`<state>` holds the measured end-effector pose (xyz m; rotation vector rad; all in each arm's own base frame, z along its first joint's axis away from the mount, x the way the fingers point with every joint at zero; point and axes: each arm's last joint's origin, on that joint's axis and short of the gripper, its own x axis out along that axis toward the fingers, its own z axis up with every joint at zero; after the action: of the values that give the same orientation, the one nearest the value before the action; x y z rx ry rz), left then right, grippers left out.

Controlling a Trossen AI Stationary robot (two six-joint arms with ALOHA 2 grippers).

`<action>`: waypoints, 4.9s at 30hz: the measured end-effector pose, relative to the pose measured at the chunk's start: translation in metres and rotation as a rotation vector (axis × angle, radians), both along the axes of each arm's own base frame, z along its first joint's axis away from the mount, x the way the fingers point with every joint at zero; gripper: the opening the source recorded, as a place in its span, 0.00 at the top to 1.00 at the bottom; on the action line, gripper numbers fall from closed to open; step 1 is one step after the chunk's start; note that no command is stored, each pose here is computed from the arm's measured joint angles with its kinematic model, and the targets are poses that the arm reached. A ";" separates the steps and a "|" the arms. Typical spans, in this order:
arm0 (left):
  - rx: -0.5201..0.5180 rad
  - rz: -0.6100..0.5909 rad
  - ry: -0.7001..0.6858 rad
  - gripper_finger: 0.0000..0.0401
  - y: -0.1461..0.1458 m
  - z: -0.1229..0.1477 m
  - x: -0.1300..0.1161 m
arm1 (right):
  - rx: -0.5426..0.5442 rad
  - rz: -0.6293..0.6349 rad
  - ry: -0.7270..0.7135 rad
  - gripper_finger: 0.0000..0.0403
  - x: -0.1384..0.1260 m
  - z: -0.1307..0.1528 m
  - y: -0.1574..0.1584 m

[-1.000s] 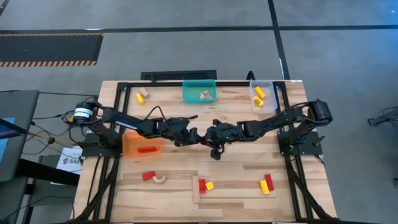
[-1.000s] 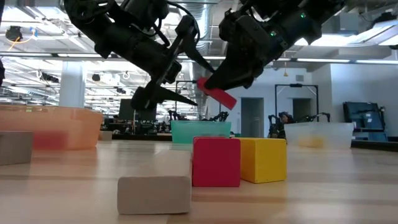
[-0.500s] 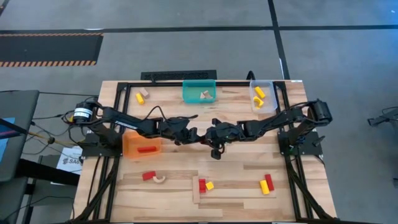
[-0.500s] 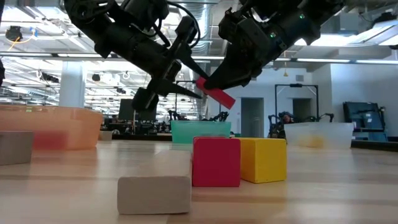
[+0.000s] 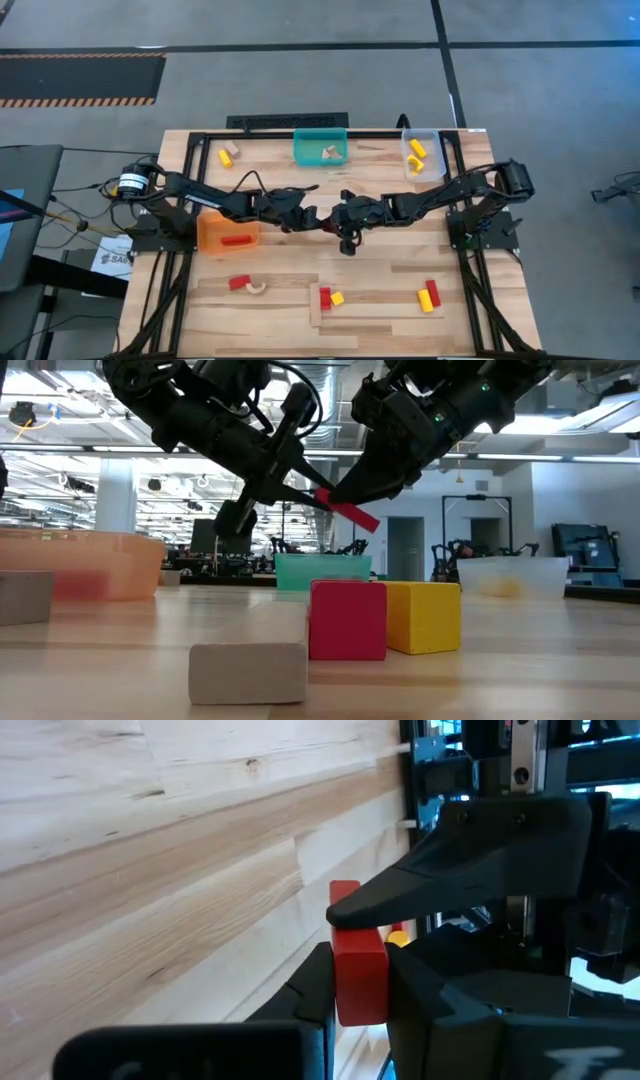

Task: Sort & place blocks by color
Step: Put the red block into the transparent orange bin, then put the yellow block into the transparent white bin

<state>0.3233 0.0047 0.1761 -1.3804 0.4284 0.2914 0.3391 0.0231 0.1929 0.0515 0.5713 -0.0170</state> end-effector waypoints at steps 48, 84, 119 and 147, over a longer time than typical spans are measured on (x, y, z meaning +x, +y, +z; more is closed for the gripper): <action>0.267 0.161 0.681 0.73 -0.015 0.058 -0.216 | 0.125 -0.133 0.048 0.46 -0.023 0.026 -0.021; 0.441 -0.014 0.771 0.96 -0.006 0.050 -0.168 | 0.204 -0.147 0.056 0.47 -0.023 0.026 -0.018; 0.869 -0.546 0.104 1.00 -0.028 0.079 -0.099 | 0.660 0.052 0.470 0.47 -0.048 0.011 0.034; 0.893 -0.849 0.041 0.58 -0.054 0.050 -0.076 | 0.107 0.399 0.155 0.47 -0.069 0.022 0.131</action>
<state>0.2469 -0.0495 0.2266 -0.2535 0.7583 -0.1896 0.2700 0.1546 0.2150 0.0399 0.7294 0.4010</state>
